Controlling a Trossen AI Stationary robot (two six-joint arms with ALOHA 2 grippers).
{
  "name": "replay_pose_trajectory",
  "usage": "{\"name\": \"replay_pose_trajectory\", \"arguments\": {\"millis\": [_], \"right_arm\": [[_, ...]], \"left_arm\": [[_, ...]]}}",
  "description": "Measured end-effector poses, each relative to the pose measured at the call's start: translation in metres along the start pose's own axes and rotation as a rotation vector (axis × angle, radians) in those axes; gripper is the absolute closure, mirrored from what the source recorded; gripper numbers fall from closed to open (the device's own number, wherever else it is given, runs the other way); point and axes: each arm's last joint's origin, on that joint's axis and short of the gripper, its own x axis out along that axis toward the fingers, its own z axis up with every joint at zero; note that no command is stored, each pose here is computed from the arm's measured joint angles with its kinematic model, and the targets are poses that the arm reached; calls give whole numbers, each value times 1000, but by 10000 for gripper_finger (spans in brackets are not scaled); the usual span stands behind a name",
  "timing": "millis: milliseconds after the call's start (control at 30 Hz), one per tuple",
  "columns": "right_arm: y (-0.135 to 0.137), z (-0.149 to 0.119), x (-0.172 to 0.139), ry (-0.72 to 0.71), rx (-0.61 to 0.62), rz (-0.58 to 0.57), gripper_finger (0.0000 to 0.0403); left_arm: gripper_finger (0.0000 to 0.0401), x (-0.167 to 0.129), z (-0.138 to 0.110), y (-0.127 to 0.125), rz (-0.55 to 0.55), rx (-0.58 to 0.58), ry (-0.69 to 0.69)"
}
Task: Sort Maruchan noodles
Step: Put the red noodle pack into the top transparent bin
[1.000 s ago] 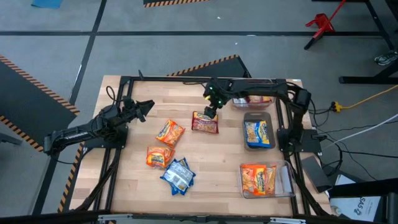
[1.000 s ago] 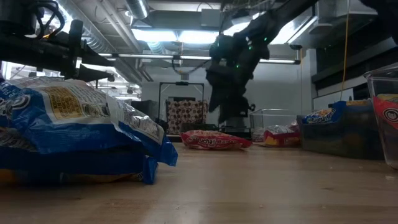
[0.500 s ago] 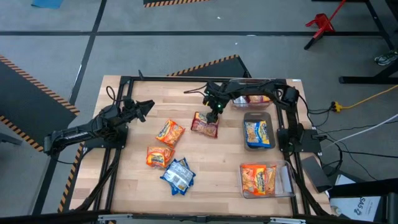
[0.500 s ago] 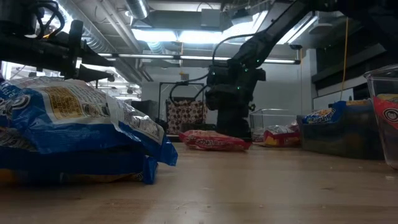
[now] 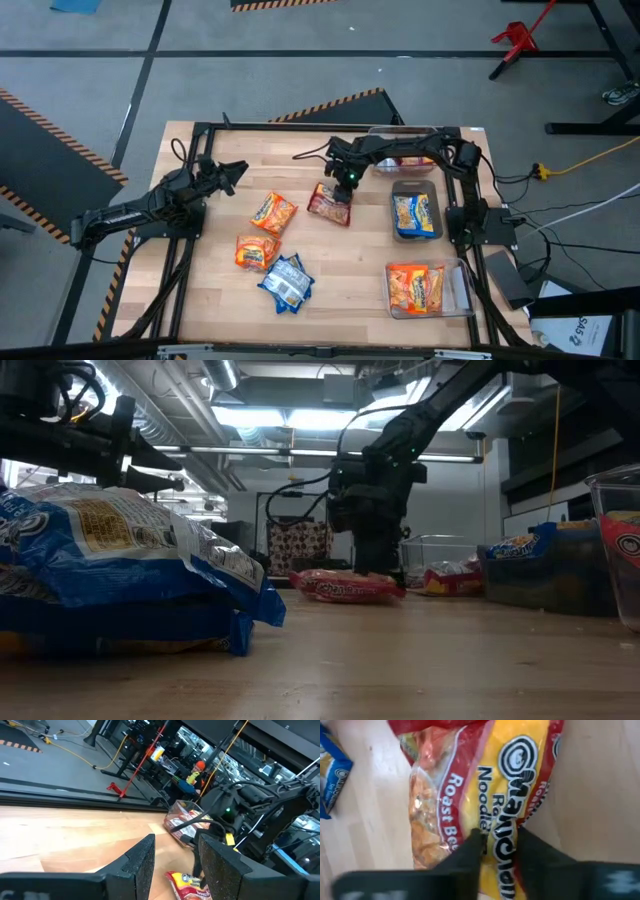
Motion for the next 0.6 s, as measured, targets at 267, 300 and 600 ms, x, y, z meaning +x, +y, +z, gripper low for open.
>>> {"name": "replay_pose_trajectory", "arguments": {"millis": [267,300,600], "right_arm": [[3,5,-3,-6,24,52,392],[4,6,-4,-6,26,54,397],[22,23,-44,-38,31,55,402]], "left_arm": [[254,0,0,0,8,0,-7],[254,0,0,0,8,0,-7],[254,0,0,0,8,2,-6]]}}
